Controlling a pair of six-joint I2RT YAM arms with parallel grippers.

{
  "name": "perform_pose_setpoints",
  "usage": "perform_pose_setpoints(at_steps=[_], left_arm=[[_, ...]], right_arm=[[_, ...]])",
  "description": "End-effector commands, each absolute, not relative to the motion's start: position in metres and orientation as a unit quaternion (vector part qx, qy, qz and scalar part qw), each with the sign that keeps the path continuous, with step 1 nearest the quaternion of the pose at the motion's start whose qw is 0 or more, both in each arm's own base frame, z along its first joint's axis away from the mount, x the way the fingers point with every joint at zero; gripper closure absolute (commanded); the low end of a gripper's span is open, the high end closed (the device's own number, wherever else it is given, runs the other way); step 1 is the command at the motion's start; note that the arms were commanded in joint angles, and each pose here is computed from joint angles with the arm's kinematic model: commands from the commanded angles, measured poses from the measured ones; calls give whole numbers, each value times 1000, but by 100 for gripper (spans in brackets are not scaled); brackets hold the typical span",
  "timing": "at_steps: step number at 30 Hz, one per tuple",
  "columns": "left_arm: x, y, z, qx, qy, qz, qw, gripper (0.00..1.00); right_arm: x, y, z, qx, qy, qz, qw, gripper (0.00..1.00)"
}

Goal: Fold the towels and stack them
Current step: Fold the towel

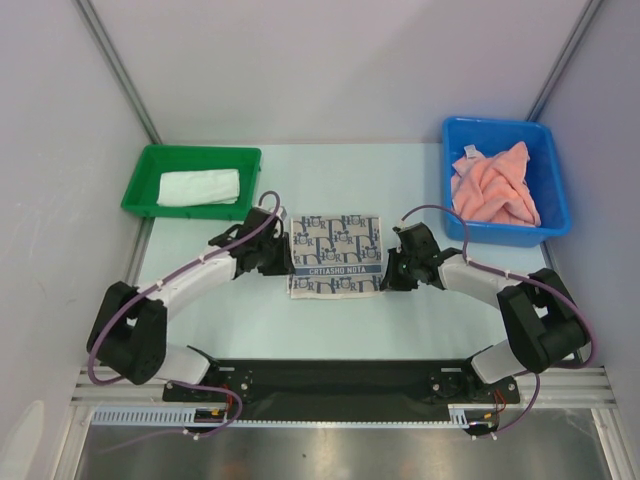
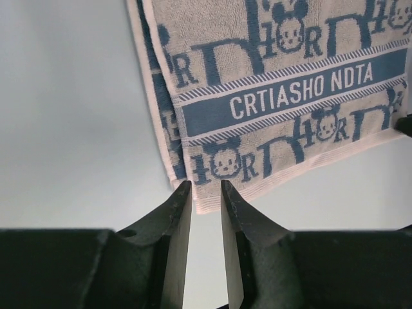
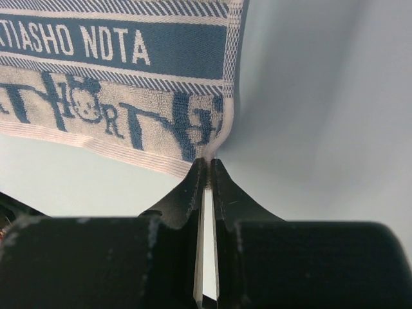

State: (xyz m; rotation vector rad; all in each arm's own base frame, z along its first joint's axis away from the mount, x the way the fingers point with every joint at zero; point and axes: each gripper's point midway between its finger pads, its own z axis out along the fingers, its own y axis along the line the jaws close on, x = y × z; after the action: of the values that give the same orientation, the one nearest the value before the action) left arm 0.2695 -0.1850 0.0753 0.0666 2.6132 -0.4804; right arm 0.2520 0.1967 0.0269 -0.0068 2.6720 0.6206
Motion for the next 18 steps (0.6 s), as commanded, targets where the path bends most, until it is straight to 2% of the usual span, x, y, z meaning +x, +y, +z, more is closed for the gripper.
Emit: perform_pose_setpoints(at_steps=[1,6,11,18], left_arm=[[260,-197,65,15,953,-206,223,71],[243,-200,39,18,964,-186,191,69],[238,-205,35,20,963,-190,191,60],[233,-202,24,12,967,-183,177,60]], right_arm=[[260,204,40,-13,946,236,221,93],[261,204,42,-15,946,236,223,93],[260,202,40,-15,947,231,222,93],[261,201,43,-14,946,230,226,94]])
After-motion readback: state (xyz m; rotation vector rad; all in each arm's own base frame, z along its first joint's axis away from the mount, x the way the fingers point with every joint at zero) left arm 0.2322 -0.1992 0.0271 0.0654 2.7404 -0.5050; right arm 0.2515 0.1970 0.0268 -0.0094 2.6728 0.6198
